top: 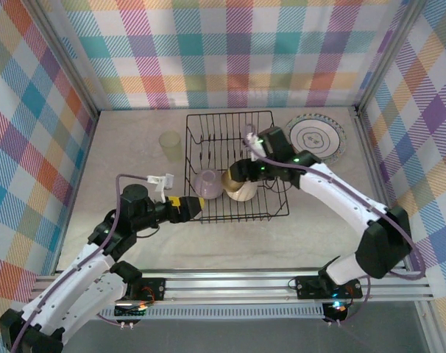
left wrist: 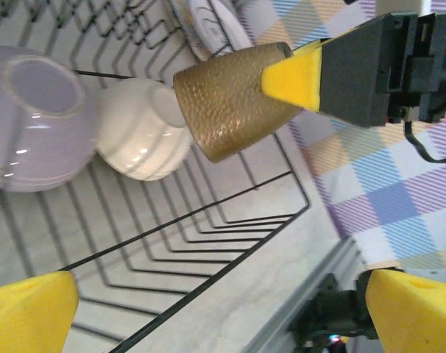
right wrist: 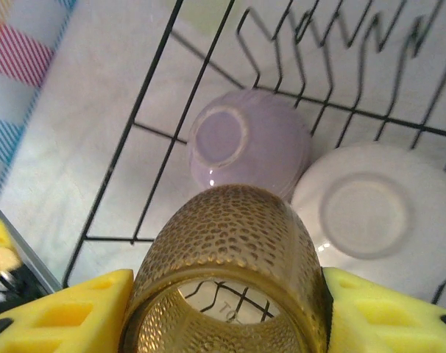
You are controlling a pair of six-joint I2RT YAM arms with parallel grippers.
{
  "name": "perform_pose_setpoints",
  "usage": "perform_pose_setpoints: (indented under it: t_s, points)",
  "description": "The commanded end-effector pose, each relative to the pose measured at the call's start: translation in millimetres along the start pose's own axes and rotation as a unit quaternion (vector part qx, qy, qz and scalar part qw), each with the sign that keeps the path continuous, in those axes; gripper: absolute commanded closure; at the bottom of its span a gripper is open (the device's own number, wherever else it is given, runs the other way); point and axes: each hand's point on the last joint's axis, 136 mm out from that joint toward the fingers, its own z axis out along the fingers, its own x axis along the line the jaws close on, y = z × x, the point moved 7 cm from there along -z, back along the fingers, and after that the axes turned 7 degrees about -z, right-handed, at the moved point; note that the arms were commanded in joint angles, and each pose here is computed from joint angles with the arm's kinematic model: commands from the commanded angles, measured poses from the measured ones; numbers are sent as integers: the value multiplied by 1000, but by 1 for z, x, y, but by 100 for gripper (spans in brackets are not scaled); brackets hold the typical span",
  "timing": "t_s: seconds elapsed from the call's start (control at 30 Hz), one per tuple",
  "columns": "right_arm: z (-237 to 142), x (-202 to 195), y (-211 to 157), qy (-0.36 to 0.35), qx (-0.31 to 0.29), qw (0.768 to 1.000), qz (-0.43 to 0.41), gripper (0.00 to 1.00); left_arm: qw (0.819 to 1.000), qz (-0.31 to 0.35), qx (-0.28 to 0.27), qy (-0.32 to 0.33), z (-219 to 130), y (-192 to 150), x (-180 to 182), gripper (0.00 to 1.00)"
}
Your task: Unload the mixed dishes from the dish rack
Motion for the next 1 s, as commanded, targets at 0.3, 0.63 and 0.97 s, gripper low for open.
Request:
perform_pose_setpoints:
  t_s: [0.3, 0.63, 0.97]
  points:
    - [-52, -40, -5, 200, -91, 961, 168, 68, 985, -33, 22, -166, 50, 20, -34, 2]
    - [-50, -41, -21, 269, -78, 940, 195, 67, 978, -35, 51, -201, 88, 16, -54, 9]
    - [-47, -41, -34, 292, -60, 933, 203, 67, 970, -40, 51, -235, 110, 17, -70, 18]
